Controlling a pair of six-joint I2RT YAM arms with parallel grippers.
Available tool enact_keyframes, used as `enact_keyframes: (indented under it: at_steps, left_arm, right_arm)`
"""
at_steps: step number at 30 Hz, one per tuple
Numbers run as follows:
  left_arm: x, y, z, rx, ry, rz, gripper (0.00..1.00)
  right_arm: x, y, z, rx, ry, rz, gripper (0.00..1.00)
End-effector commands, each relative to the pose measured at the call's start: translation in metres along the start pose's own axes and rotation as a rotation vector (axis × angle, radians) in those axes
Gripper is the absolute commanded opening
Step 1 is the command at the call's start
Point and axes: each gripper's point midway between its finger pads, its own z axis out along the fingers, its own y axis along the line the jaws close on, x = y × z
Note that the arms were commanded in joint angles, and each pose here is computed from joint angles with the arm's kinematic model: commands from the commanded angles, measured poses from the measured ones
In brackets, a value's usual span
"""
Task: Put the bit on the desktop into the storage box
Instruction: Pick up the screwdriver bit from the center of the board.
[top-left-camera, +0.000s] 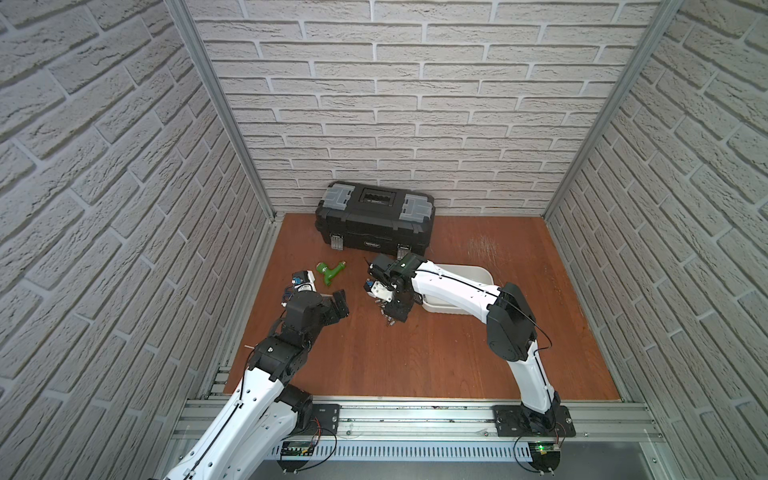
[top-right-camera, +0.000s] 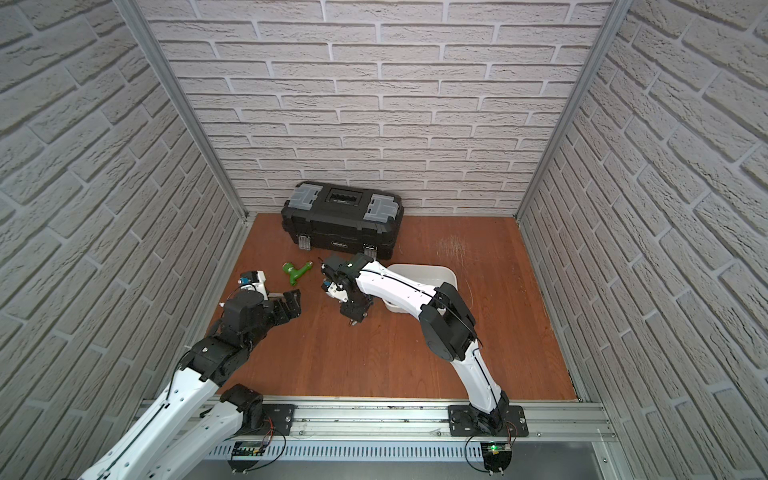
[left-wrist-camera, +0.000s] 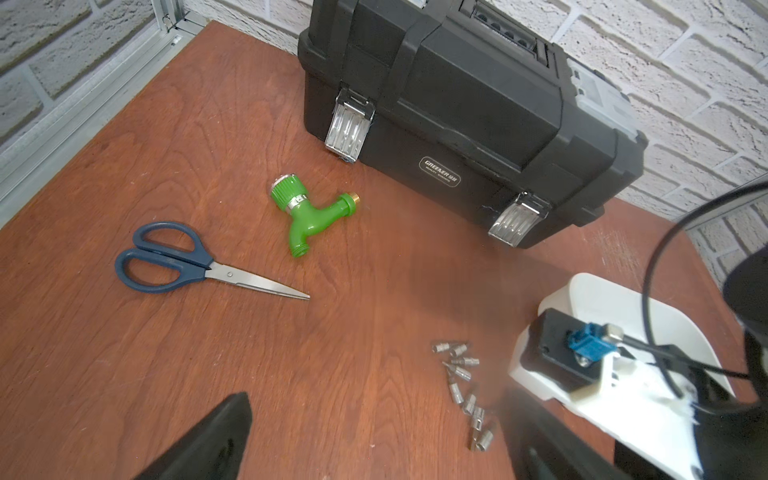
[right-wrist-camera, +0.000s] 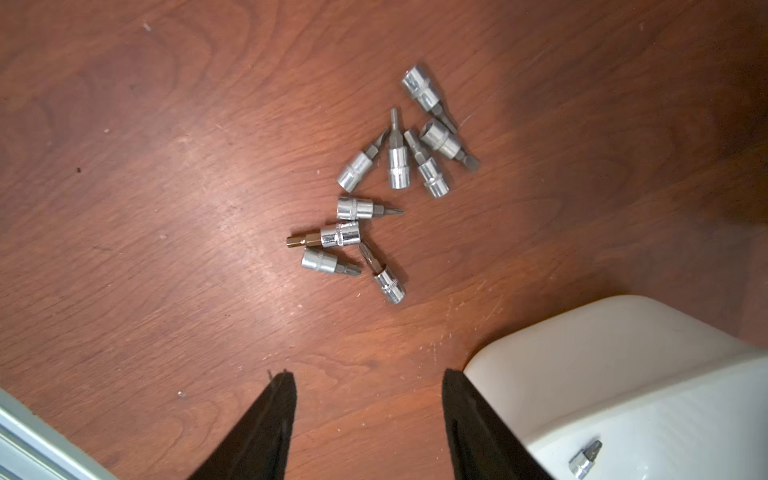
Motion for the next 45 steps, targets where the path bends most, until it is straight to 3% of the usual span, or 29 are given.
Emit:
enact_keyframes:
  at_steps: [1, 15, 45]
  left_arm:
    - [0.002, 0.007, 0.000, -0.021, -0.006, -0.011, 0.98]
    - [0.003, 0.009, 0.002, -0.028, 0.002, -0.016, 0.98]
    - [0.003, 0.013, 0.007, -0.054, 0.017, -0.021, 0.98]
  right_arm:
    - [-0.006, -0.002, 0.005, 0.013, -0.002, -0.023, 0.58]
    - [-0.001, -0.007, 0.031, 0.005, 0.050, -0.063, 0.46]
    - [-0.004, -0.012, 0.063, -0.036, 0.082, -0.075, 0.35]
